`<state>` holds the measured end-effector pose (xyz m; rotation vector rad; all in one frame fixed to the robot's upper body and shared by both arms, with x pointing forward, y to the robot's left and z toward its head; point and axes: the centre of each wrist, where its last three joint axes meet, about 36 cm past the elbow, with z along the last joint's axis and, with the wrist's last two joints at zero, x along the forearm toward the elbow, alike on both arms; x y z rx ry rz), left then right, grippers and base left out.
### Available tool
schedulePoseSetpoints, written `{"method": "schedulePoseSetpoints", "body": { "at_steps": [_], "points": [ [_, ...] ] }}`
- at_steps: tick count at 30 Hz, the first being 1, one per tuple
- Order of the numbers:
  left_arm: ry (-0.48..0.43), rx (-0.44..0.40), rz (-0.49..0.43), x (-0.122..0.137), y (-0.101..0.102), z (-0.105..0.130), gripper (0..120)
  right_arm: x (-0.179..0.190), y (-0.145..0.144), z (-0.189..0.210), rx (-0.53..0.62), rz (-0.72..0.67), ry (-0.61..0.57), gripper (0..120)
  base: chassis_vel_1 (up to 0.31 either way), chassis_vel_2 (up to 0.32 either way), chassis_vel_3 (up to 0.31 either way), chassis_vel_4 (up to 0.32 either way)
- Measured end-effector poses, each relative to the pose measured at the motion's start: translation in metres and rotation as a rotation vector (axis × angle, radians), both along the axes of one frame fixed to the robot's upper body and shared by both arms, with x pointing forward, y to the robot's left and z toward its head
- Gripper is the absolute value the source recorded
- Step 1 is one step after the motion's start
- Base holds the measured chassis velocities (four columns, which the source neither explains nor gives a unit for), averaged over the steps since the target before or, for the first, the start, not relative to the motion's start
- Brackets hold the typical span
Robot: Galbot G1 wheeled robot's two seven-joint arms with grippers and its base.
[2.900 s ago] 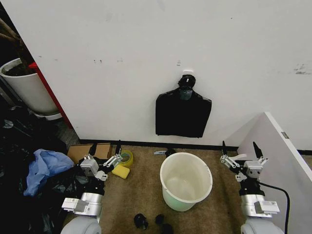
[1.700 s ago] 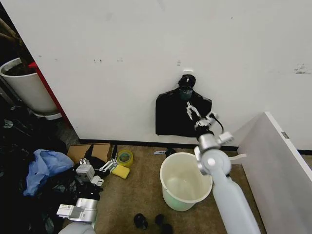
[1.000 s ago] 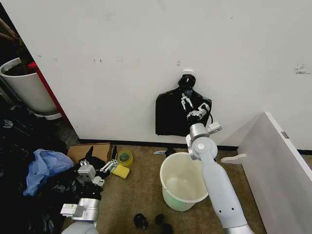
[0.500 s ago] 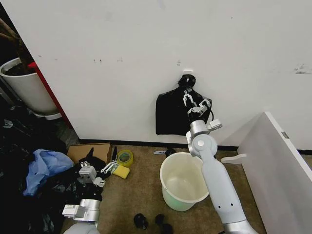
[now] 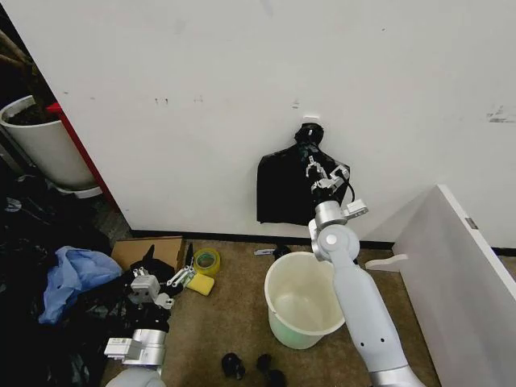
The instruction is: Place the garbage bag over the trash bin.
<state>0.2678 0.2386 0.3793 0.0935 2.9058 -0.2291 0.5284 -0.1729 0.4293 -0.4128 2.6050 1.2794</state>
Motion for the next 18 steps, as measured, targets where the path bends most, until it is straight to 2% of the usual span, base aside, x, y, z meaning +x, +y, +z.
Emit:
{"method": "schedulePoseSetpoints", "body": {
  "at_steps": [5, 8, 14, 18],
  "points": [
    [-0.001, -0.001, 0.002, 0.001, 0.001, 0.000, 100, -0.031, 0.001, -0.017, -0.080, 0.031, 0.025, 0, 0.000, 0.000, 0.000, 0.000],
    [-0.002, 0.000, 0.003, 0.002, 0.003, 0.001, 100, -0.064, -0.001, -0.025, -0.143, 0.051, 0.046, 0, 0.000, 0.000, 0.000, 0.000],
    [-0.011, -0.010, 0.004, 0.003, 0.005, 0.005, 100, -0.109, -0.002, -0.036, -0.262, 0.076, 0.064, 0, 0.000, 0.000, 0.000, 0.000],
    [-0.017, -0.019, 0.003, 0.004, 0.006, 0.009, 100, -0.132, -0.004, -0.042, -0.300, 0.088, 0.081, 0, 0.000, 0.000, 0.000, 0.000]
  ]
}}
